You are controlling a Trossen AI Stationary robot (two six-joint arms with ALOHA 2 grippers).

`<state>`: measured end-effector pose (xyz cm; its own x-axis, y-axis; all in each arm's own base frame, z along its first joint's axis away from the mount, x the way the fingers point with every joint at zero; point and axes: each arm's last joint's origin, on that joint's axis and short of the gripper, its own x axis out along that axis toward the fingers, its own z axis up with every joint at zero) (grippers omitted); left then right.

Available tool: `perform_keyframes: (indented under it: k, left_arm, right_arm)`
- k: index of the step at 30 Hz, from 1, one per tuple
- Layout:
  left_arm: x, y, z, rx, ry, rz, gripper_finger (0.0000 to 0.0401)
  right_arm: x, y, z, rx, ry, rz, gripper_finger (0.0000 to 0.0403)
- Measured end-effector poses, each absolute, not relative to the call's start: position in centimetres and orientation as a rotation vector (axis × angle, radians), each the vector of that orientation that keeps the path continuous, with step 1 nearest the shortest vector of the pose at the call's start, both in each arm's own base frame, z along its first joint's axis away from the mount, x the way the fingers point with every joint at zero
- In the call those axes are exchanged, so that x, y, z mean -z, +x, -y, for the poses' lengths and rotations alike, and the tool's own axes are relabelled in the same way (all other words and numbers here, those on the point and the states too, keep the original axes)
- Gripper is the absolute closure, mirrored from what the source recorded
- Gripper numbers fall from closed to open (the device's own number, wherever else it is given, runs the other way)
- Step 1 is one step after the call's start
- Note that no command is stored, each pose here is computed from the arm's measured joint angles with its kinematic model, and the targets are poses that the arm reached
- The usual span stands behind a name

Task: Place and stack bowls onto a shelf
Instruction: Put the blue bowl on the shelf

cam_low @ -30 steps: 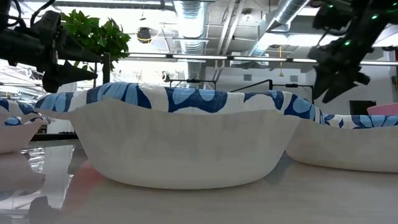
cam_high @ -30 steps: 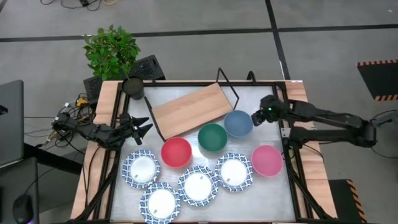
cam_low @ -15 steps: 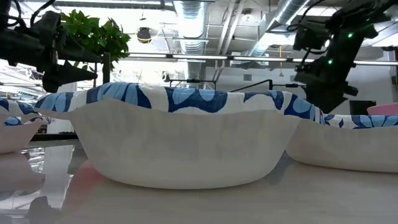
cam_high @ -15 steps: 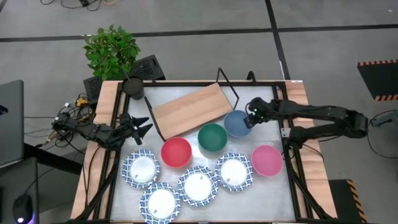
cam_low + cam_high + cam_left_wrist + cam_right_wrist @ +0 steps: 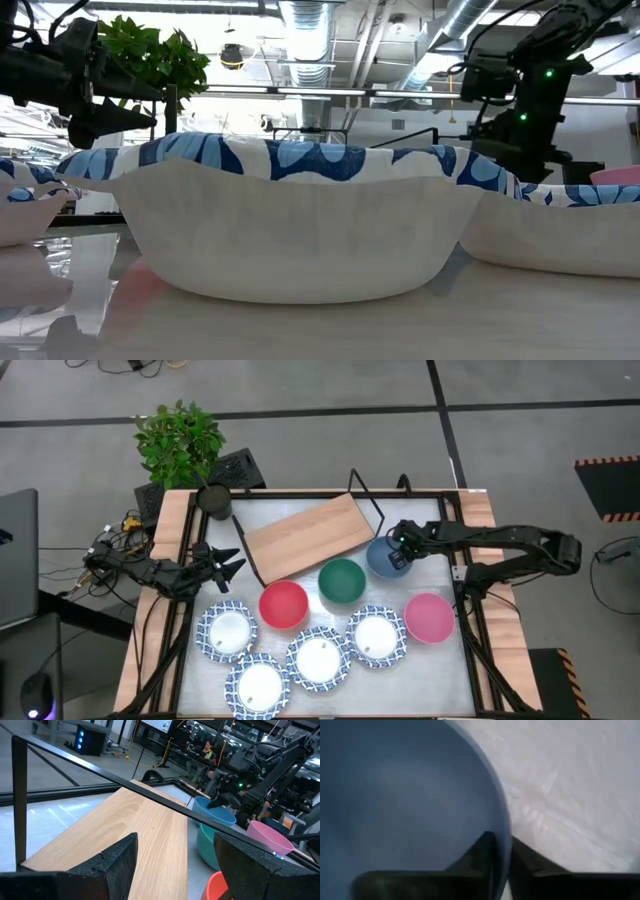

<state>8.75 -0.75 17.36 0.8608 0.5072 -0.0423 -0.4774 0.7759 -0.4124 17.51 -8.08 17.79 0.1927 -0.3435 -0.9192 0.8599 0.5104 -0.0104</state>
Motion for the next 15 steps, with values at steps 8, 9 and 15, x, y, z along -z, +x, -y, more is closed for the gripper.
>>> perform_keyframes:
  k: [8,9,15]
  left_arm:
    - [-17.4,8.7,0.7,-0.533,-0.426,0.072,0.0156]
    - [-17.4,8.7,0.7,-0.533,-0.426,0.072,0.0156]
    - [-17.4,8.7,0.7,-0.533,-0.426,0.072,0.0156]
  right_arm:
    - [-19.2,16.7,7.9,0.908,0.622,-1.019,0.0374]
    - [-19.6,16.5,7.9,0.911,0.626,-1.018,0.0377]
    - [-22.3,15.7,7.5,0.87,0.656,-0.943,0.0378]
